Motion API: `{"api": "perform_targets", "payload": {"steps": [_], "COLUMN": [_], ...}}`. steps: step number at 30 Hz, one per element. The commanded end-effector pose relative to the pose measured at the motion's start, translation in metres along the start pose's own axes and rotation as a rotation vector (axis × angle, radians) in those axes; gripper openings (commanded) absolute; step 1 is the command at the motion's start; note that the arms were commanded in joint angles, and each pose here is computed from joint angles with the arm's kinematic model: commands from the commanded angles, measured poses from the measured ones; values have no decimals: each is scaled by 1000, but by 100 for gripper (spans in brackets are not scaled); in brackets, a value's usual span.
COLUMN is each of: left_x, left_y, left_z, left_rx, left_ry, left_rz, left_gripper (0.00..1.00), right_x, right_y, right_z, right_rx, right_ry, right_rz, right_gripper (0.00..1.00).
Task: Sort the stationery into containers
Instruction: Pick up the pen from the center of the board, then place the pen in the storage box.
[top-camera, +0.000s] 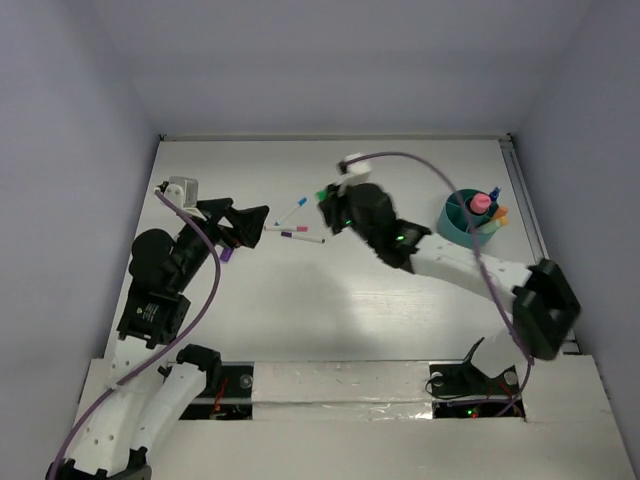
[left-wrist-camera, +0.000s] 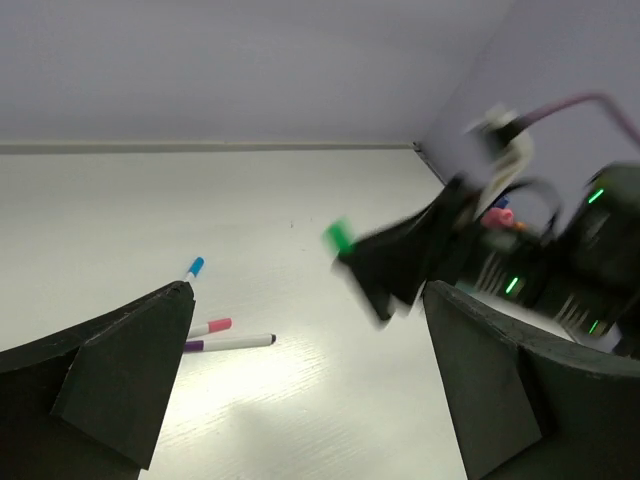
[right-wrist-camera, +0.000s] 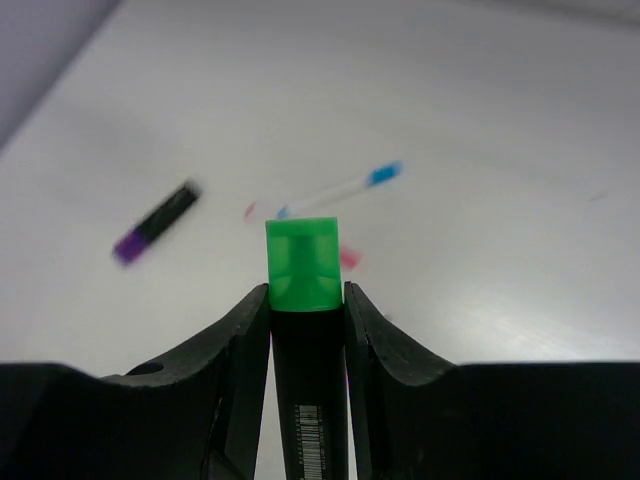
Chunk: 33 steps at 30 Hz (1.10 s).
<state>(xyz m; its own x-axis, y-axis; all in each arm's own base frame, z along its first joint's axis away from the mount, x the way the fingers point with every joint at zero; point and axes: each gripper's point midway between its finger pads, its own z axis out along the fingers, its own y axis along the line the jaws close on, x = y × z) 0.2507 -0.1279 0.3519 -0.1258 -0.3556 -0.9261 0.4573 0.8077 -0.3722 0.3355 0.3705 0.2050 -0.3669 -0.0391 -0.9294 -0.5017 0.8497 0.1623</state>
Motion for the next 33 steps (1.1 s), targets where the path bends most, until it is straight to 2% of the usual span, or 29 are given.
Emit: {"api": "perform_targets", "payload": {"steps": [1, 2, 5, 6, 10, 16, 18, 22, 28, 33], "left_x": [0, 0, 4, 4, 6, 9, 9, 10, 9, 9], "left_y": [-4, -5, -5, -6, -3, -5, -6, -7, -7, -7], "left_z": [5, 6, 7, 7, 9, 11, 10, 9, 9, 8], "left_rx": [39, 45, 52, 52, 48, 66, 67, 75, 77, 77], "left_ry": [-8, -4, 9, 9, 14, 31, 28, 32, 29, 29], "left_rz": [11, 11, 7, 3, 3, 0, 2, 0, 3, 4], "left_gripper": [99, 99, 99, 99, 99, 99, 99, 99, 99, 99], "right_x": [-51, -75, -65, -73, -58, -42, -48, -54, -62, -72], "right_y": [-114, -153, -218, -244, -291, -326, -335, -361, -384, -397], "right_z": [-31, -54, -87, -107, -130, -129, -134, -132, -104, -100], "right_rx": [232, 304, 455, 511, 626, 724, 782, 897, 935, 981], "right_ry": [-206, -292, -325, -376, -416, -442, -484, -485, -443, -447], "right_rz": [98, 117, 121, 132, 107, 123, 114, 71, -6, -49], "right_gripper": [0, 0, 0, 0, 1, 0, 0, 0, 0, 0]}}
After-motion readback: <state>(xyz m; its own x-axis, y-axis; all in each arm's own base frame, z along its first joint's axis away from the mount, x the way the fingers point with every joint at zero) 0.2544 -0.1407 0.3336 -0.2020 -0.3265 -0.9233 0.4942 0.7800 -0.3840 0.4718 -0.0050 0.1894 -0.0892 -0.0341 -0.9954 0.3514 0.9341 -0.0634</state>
